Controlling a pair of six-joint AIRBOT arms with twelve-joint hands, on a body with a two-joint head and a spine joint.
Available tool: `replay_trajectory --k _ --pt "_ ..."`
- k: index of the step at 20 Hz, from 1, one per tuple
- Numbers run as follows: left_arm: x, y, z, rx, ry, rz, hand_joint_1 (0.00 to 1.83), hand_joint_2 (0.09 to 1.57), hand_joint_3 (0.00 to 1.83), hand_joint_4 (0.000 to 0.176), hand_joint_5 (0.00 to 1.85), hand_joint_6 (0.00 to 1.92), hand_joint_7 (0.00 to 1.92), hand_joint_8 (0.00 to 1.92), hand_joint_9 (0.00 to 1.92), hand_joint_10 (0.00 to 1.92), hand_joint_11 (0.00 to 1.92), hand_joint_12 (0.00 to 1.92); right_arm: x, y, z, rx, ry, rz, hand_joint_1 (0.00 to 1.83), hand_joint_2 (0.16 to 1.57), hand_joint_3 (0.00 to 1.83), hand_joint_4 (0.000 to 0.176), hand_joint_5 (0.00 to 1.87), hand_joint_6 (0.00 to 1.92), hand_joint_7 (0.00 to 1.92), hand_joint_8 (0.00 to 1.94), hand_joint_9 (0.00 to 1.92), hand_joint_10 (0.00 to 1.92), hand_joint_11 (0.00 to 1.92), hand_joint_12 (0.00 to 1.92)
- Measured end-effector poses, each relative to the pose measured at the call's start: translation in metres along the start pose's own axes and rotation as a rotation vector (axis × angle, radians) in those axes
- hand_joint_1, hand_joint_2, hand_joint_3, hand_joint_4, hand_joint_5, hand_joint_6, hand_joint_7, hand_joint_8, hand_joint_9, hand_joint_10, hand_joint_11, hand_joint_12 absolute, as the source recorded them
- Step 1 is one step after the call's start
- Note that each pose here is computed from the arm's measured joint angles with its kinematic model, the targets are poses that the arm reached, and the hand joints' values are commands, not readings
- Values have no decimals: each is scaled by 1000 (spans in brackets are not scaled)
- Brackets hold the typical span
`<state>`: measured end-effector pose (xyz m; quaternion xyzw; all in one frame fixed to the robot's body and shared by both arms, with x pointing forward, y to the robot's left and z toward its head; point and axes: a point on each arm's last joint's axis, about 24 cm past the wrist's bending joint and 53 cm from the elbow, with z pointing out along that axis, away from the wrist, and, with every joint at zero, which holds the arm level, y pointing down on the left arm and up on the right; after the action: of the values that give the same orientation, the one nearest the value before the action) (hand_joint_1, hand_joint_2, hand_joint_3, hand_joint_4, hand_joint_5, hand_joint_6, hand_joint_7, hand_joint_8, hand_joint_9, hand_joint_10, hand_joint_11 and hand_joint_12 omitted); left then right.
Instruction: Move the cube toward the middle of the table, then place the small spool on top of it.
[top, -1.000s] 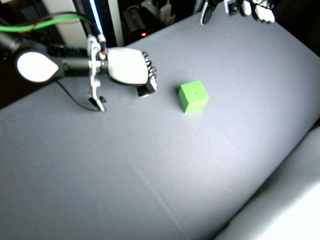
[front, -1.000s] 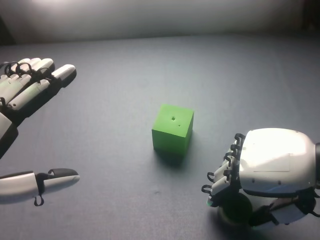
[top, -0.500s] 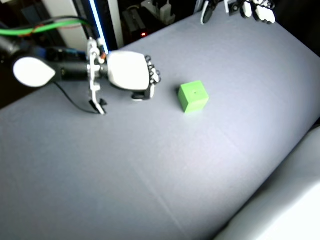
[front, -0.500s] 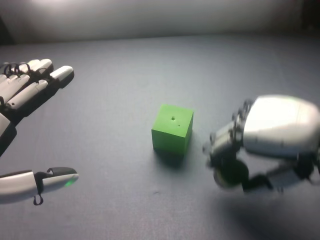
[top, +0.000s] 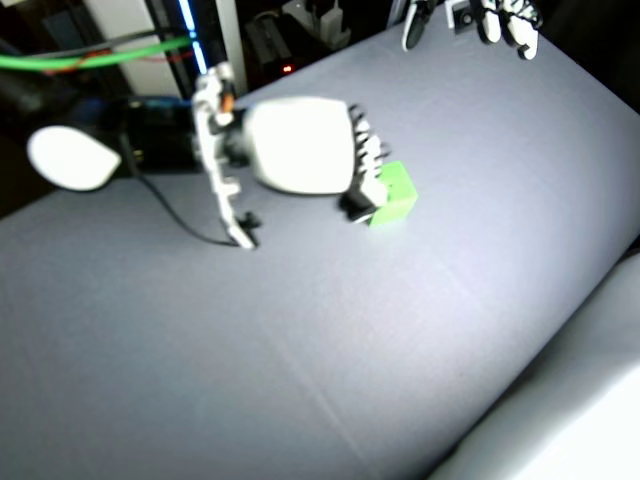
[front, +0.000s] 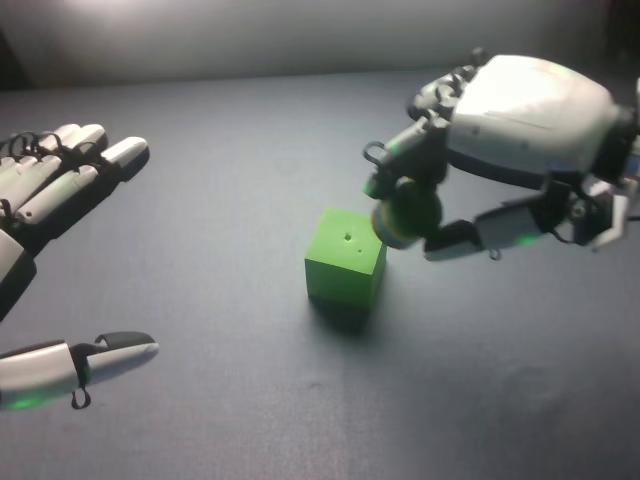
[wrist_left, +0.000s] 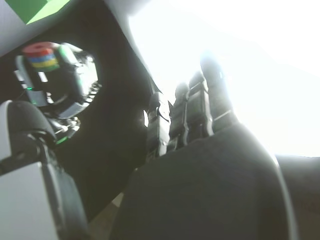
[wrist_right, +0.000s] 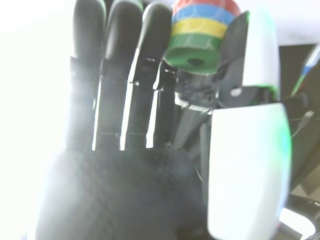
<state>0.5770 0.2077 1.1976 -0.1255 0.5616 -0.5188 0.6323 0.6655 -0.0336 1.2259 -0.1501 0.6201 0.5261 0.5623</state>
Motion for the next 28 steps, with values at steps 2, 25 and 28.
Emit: replay_trajectory --k 2,25,28 --pt "0 0 0 0 2 2 825 929 0 133 120 1 39 1 28 5 0 360 -1 -1 14 5 -3 -16 1269 1021 1 0 1226 459 1218 699 1171 426 663 1288" --pt "1 3 3 3 9 -10 835 917 0 123 92 0 84 0 103 1 0 371 40 -16 56 77 103 -84 880 916 0 87 259 0 385 0 515 74 126 1177" --pt "1 3 3 4 10 -14 828 919 0 141 99 3 89 1 104 0 0 395 38 -18 56 82 97 -75 831 910 0 119 136 0 317 0 491 13 26 1298"
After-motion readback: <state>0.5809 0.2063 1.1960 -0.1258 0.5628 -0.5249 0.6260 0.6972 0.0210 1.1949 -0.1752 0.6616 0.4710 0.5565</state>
